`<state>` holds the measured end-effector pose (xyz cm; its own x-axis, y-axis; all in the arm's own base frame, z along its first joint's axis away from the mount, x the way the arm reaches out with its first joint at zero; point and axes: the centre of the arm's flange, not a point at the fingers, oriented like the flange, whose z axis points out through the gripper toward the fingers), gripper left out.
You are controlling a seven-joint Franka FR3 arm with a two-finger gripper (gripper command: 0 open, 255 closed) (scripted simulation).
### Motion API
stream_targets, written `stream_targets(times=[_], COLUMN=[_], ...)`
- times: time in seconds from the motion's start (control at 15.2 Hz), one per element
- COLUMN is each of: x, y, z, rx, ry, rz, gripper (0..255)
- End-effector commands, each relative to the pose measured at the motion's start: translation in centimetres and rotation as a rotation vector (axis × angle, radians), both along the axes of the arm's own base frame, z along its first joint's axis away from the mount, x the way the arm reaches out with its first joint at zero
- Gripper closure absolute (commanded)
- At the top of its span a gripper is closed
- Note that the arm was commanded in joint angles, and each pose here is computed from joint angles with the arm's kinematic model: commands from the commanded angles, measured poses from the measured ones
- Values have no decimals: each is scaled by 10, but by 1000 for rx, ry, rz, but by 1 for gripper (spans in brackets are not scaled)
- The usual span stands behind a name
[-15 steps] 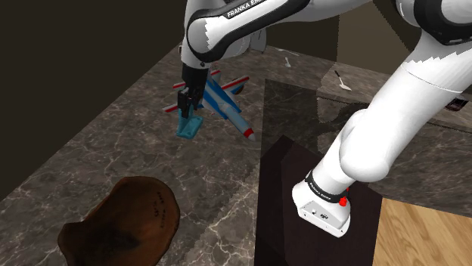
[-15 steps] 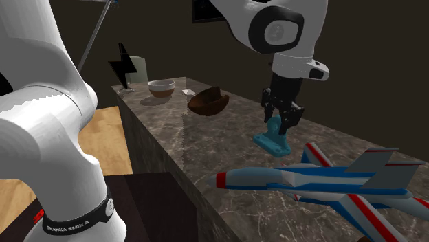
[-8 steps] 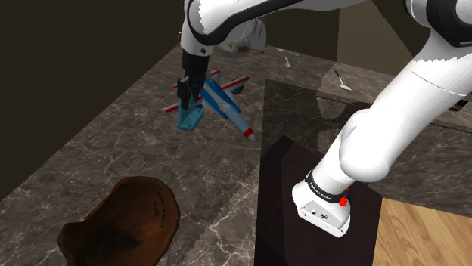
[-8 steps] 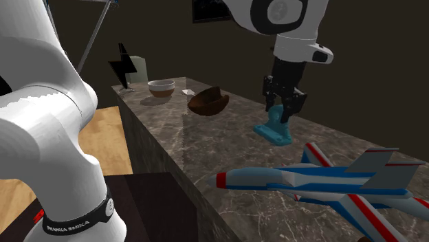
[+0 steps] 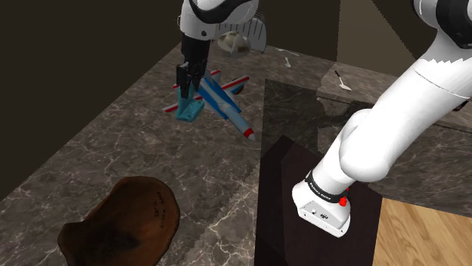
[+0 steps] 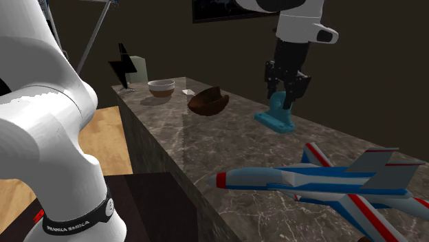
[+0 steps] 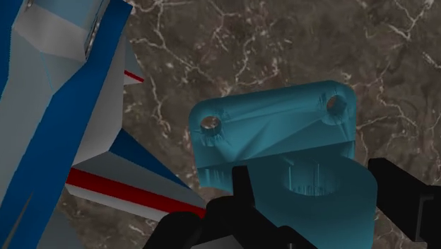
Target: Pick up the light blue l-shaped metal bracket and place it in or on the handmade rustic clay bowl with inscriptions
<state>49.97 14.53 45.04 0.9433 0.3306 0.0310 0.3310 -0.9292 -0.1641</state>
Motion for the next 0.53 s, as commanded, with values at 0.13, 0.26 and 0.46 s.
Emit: stream_targets(times=[0.13, 0.26, 0.46], x=[0, 0, 0], y=[0, 0, 0], z=[21, 32, 48], rx=[0, 0, 0], ry=[0, 0, 0], rz=[0, 0, 0], gripper=[255, 255, 255])
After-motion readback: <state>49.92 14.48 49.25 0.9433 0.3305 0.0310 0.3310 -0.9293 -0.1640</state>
